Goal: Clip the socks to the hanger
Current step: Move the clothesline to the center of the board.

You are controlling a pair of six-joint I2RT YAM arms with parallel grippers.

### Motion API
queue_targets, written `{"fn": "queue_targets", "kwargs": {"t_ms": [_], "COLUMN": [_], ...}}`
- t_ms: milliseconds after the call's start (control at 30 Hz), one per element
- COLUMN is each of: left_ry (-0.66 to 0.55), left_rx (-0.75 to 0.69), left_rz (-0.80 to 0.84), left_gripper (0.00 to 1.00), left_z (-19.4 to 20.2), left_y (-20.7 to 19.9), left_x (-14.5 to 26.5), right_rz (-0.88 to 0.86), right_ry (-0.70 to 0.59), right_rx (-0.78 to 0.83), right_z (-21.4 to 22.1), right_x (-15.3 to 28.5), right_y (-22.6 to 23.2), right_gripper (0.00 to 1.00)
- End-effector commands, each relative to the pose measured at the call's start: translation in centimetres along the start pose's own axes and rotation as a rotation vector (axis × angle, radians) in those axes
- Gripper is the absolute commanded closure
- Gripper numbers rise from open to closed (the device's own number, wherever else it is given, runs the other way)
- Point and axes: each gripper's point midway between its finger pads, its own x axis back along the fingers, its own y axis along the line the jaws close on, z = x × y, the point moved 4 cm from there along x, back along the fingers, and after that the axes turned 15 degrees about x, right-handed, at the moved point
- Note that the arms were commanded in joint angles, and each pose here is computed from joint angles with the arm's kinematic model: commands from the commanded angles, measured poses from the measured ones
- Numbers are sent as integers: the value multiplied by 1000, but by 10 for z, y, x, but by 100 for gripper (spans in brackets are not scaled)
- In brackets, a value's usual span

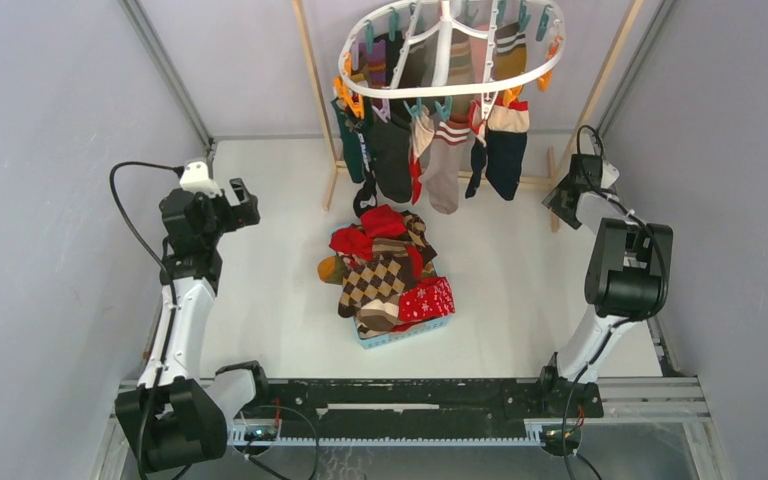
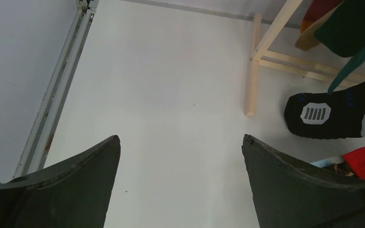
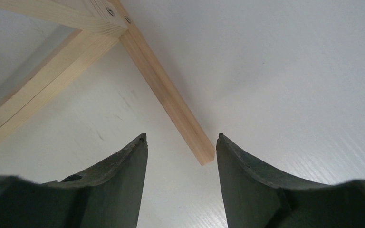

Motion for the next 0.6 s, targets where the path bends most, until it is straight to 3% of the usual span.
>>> {"fn": "queue_targets", "kwargs": {"t_ms": [0,133,367,467,567], "left_ry": [-79,-93,-112,-122,-119], "left_rx": [5,10,20,22,21], "left_rz": [35,40,59,63,73], "left_gripper": [0,0,0,0,0], "left_z": [-30,-37,-46,-50,-49], "left_y": [-11,-12,-15,-16,-18], "left_x": [6,9,16,20,22], "right_rz": [22,44,43,39,42], "right_ry": [61,128,193,202,178], "right_rx": [43,70,135,162,194], "right_z": [-3,1,17,19,14], "right_x": [-5,-12,-14,-13,-7], "right_y": [4,3,7,8,9], "right_gripper": [39,46,67,65,52]}}
